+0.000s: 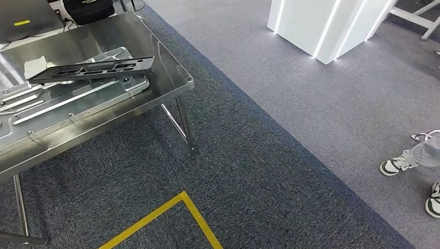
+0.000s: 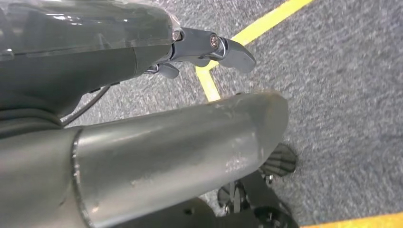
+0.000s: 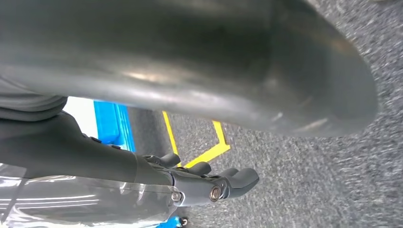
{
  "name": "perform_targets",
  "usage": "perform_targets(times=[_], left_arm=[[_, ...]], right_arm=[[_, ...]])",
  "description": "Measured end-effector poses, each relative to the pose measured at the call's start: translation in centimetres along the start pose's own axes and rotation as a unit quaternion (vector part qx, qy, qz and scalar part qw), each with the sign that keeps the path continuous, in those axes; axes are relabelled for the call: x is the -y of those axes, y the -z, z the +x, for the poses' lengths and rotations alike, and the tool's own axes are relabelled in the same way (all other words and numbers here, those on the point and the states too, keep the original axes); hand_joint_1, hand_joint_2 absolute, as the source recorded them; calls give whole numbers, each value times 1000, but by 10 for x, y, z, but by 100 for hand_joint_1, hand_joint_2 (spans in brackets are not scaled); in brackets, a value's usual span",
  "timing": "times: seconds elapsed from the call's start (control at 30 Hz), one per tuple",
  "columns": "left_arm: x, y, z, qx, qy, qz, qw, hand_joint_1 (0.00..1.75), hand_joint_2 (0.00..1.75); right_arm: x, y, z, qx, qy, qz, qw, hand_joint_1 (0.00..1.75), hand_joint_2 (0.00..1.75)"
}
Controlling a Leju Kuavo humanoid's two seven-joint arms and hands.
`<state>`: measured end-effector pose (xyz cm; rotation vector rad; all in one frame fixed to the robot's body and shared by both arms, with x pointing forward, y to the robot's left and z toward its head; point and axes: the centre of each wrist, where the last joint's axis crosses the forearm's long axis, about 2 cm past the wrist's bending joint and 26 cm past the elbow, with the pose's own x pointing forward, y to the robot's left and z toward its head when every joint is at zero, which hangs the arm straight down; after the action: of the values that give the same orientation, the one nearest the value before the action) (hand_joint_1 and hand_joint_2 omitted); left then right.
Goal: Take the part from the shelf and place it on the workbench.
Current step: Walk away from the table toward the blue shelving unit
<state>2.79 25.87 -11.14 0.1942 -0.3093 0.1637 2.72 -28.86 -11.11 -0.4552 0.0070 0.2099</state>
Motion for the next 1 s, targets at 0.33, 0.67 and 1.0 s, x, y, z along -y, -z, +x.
perform_targets(times=[0.33,0.67,1.0], left_arm=[[-1,0,-1,-4,2,0,1000,0,0],[-1,0,-1,1,6,-2,1000,0,0],[1,0,1,4,14,-7,1000,0,0]], right_arm=[[0,0,1,2,-5,3,1000,0,0],[0,0,-1,1,-6,3,1000,0,0],[0,0,0,1,-6,3,1000,0,0]])
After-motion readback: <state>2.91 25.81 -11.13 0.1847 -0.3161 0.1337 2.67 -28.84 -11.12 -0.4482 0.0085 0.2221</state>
